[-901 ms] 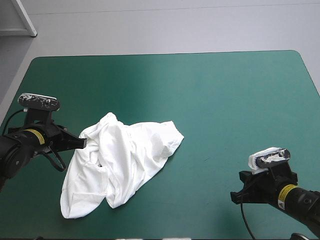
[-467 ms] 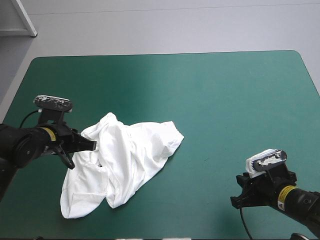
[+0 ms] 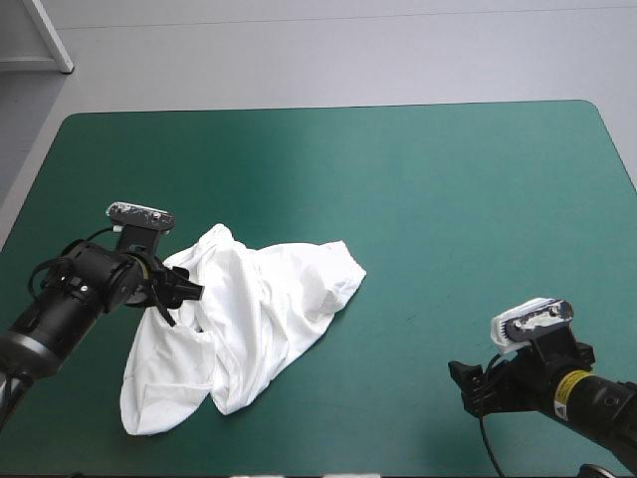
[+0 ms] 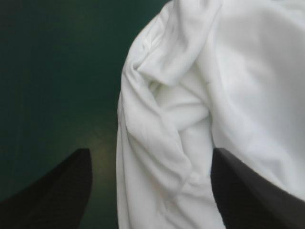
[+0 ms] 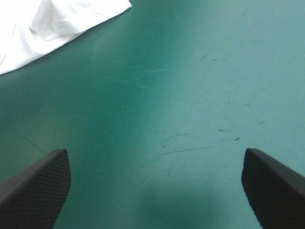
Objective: Fold the cloth
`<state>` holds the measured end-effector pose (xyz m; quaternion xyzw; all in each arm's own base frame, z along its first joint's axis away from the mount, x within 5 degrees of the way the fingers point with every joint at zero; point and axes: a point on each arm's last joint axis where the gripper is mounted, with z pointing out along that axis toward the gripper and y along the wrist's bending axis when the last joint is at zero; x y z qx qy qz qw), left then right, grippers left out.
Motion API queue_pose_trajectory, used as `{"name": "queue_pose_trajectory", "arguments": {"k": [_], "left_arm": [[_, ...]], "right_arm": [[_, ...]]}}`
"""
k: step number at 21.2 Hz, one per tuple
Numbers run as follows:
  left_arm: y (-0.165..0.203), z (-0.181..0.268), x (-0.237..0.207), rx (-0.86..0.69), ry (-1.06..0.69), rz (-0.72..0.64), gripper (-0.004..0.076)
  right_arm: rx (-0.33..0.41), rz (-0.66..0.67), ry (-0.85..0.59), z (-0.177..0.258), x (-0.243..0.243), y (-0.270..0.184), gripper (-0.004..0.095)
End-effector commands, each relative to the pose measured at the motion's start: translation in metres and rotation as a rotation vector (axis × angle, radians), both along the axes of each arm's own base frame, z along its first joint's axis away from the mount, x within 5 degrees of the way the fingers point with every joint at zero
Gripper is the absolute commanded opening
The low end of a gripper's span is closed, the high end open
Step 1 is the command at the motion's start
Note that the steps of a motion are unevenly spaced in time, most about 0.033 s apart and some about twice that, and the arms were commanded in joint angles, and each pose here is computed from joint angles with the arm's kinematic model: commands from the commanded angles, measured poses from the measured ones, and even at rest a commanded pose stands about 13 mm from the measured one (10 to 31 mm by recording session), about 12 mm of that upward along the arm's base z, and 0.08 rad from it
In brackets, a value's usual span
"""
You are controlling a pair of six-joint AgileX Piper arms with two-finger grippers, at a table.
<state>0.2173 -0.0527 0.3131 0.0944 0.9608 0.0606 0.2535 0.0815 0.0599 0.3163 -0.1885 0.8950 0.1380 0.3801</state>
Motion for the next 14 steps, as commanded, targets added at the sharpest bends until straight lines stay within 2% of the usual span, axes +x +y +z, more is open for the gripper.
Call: {"name": "queue_pose_trajectory", "arguments": {"k": [1, 4, 7, 10, 14], "left_arm": [[0.01, -0.022, -0.002, -0.061, 0.048, 0.041, 0.0517], [0.016, -0.045, -0.017, -0.099, 0.121, 0.052, 0.0517], [0.019, -0.062, -0.049, -0.151, 0.197, 0.081, 0.0517], [0.02, -0.064, -0.071, -0.201, 0.203, 0.089, 0.0517], [0.029, -0.073, -0.095, -0.159, 0.211, 0.109, 0.0512]], "right_arm": [[0.026, 0.011, -0.076, 0.012, 0.003, 0.002, 0.0914], [0.001, 0.013, -0.103, 0.013, 0.006, 0.002, 0.0914], [-0.069, 0.016, -0.091, 0.006, 0.02, 0.012, 0.0914], [-0.071, 0.038, -0.074, 0.0, 0.032, 0.027, 0.0914], [-0.075, 0.071, -0.073, -0.006, 0.054, 0.053, 0.0914]]}}
